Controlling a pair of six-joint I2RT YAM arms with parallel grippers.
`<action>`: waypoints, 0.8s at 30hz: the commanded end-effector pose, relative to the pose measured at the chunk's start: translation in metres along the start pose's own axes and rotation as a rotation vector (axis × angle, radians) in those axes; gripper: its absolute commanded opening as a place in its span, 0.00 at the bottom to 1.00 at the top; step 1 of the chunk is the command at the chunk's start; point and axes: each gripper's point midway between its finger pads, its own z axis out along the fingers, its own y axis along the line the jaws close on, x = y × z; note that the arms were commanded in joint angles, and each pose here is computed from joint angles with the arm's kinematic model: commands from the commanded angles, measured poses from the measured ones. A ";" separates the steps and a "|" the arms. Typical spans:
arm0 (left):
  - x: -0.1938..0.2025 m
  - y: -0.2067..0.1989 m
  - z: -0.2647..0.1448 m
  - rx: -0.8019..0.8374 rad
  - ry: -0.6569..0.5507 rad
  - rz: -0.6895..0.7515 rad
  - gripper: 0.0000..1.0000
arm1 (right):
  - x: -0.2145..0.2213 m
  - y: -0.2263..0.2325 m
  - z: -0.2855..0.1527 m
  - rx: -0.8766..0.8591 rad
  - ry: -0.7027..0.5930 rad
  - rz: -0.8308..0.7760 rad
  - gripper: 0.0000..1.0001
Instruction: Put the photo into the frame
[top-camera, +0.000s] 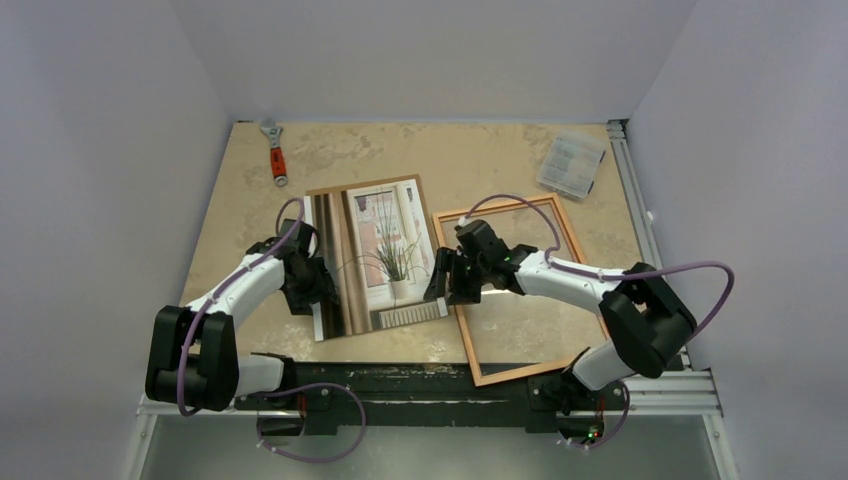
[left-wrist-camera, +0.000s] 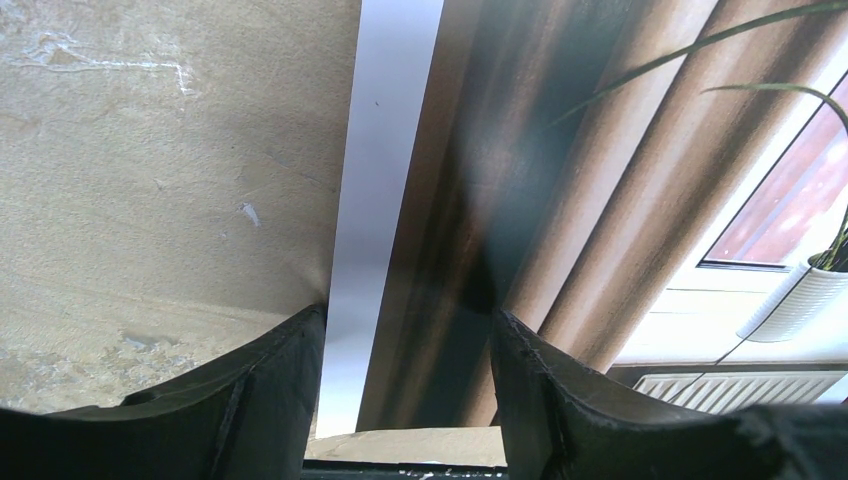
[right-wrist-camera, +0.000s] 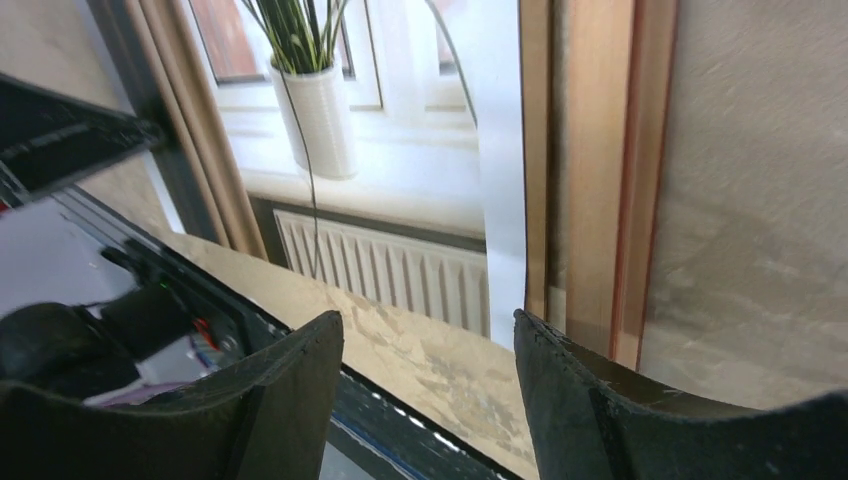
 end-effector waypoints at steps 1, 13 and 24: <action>-0.006 -0.002 0.005 0.007 -0.017 0.014 0.59 | -0.026 0.033 -0.004 -0.192 -0.067 0.071 0.62; -0.006 -0.002 0.005 0.011 -0.015 0.016 0.59 | -0.023 0.006 0.016 -0.128 -0.033 0.178 0.61; -0.006 -0.002 0.005 0.010 -0.016 0.015 0.56 | -0.018 -0.029 0.017 0.065 -0.016 0.073 0.61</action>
